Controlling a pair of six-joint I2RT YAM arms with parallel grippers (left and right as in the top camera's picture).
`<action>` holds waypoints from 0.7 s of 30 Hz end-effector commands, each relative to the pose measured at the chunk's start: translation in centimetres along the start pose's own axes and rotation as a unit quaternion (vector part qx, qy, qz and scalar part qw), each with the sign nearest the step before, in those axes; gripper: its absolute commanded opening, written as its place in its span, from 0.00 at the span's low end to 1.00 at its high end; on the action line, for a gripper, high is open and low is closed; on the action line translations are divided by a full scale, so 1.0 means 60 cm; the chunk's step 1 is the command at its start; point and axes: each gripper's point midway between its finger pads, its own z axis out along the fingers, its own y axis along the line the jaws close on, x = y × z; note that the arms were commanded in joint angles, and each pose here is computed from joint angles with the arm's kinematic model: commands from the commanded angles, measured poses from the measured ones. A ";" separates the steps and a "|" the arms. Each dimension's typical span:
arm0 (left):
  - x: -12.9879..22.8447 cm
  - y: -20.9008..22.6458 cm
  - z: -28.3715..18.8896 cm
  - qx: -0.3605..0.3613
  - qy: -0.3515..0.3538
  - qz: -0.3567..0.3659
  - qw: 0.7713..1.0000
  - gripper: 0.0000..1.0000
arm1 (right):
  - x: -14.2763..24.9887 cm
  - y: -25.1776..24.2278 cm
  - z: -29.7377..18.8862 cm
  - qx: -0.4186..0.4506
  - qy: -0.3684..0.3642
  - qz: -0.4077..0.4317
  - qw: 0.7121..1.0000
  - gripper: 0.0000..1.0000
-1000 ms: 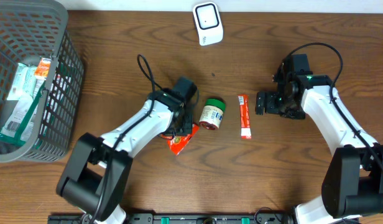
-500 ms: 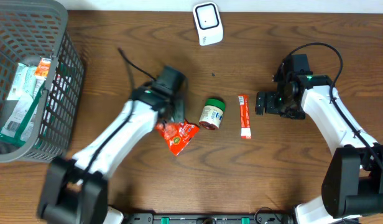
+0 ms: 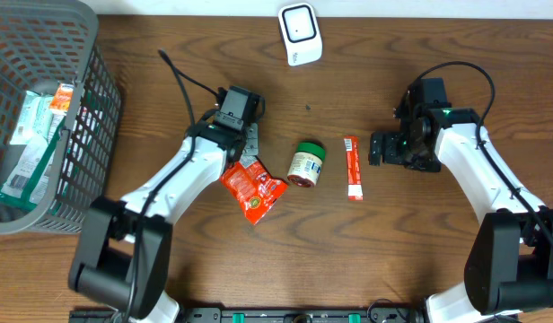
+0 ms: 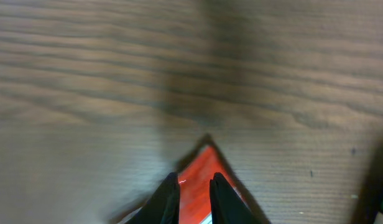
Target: Scan the item barcode
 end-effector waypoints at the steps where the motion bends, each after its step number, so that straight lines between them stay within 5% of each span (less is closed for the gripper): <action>1: 0.025 -0.023 0.022 0.041 0.029 0.048 0.998 0.19 | 0.002 -0.002 -0.002 0.003 -0.001 -0.004 1.000 0.99; 21: 0.173 0.092 -0.009 -0.049 0.238 0.000 0.970 0.22 | 0.002 -0.002 -0.002 0.003 -0.001 -0.004 1.000 0.99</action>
